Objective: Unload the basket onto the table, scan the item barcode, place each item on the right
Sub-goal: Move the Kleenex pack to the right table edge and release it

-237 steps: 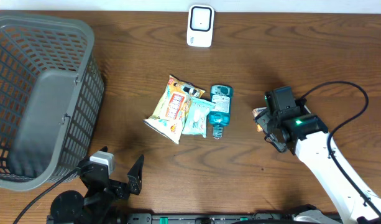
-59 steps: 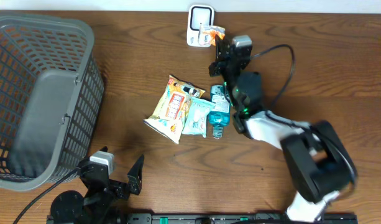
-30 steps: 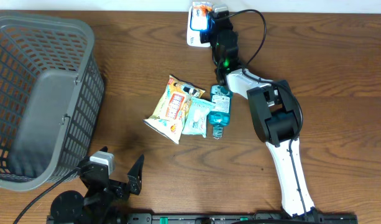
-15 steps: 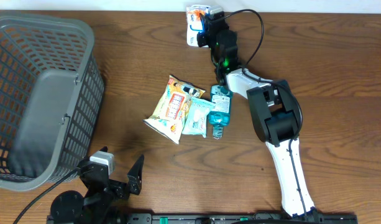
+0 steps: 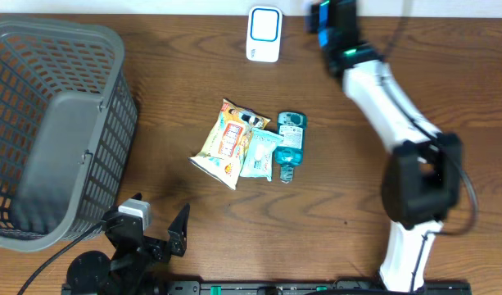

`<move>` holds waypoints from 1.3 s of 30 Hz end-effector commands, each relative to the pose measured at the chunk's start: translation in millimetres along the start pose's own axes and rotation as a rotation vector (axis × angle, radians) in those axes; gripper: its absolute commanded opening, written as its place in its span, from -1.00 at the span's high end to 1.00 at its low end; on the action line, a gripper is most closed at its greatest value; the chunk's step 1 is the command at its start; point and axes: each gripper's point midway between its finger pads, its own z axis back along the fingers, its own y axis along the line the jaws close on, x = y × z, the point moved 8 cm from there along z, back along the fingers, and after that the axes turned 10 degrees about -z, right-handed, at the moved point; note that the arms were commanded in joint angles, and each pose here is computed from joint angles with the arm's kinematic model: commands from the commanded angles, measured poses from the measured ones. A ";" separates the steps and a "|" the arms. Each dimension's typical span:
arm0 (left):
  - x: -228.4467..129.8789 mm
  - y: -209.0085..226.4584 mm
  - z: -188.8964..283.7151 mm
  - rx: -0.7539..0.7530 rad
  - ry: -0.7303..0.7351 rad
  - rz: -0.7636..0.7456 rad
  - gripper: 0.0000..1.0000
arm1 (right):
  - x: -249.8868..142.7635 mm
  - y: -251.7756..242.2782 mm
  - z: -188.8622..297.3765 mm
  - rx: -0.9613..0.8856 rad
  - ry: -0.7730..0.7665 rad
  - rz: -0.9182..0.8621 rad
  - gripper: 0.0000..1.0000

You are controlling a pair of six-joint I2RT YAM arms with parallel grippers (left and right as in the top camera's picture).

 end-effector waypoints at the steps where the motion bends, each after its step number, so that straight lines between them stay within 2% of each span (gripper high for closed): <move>1: 1.7 -1.3 1.7 -0.008 -0.012 -0.001 -0.96 | 11.6 -88.4 2.4 -0.440 0.024 0.074 0.98; 4: 1.7 -1.3 1.7 -0.008 -0.012 -0.002 -0.96 | -0.1 -151.5 1.4 -0.653 0.128 0.108 0.97; 7: 1.7 -1.3 1.7 -0.008 -0.011 -0.002 -0.96 | -22.8 -214.0 -0.6 -0.734 0.289 0.102 0.97; 8: 1.7 -1.3 1.7 -0.008 -0.012 -0.001 -0.96 | -38.4 -253.2 1.0 -0.769 0.374 0.050 0.97; 13: 1.7 -1.3 1.7 -0.008 -0.011 -0.002 -0.96 | -81.4 -344.6 12.0 -0.848 0.519 -0.161 0.97; 18: 1.7 -1.3 1.7 -0.008 -0.012 -0.001 -0.96 | -135.2 -410.4 30.8 -0.889 0.653 -0.305 0.98; 23: 1.7 -1.3 1.7 -0.008 -0.012 -0.002 -0.96 | -184.3 -446.1 51.2 -0.868 0.697 -0.512 0.97; 25: 1.7 -1.3 1.7 -0.008 -0.012 -0.001 -0.96 | -197.0 -455.2 56.6 -0.834 0.700 -0.569 0.80; 28: 1.7 -1.3 1.7 -0.008 -0.012 -0.001 -0.96 | -203.0 -463.2 59.8 -0.760 0.691 -0.645 0.37; 32: 1.7 -1.3 1.7 -0.008 -0.011 -0.002 -0.96 | -188.7 -464.3 58.1 -0.602 0.645 -0.739 -0.79; 33: 1.7 -1.3 1.7 -0.008 -0.012 -0.001 -0.96 | -181.3 -463.5 58.1 -0.565 0.626 -0.752 -0.99; 39: 1.7 -1.3 1.7 -0.008 -0.012 -0.001 -0.95 | -120.5 -451.5 69.6 -0.448 0.464 -0.813 -0.99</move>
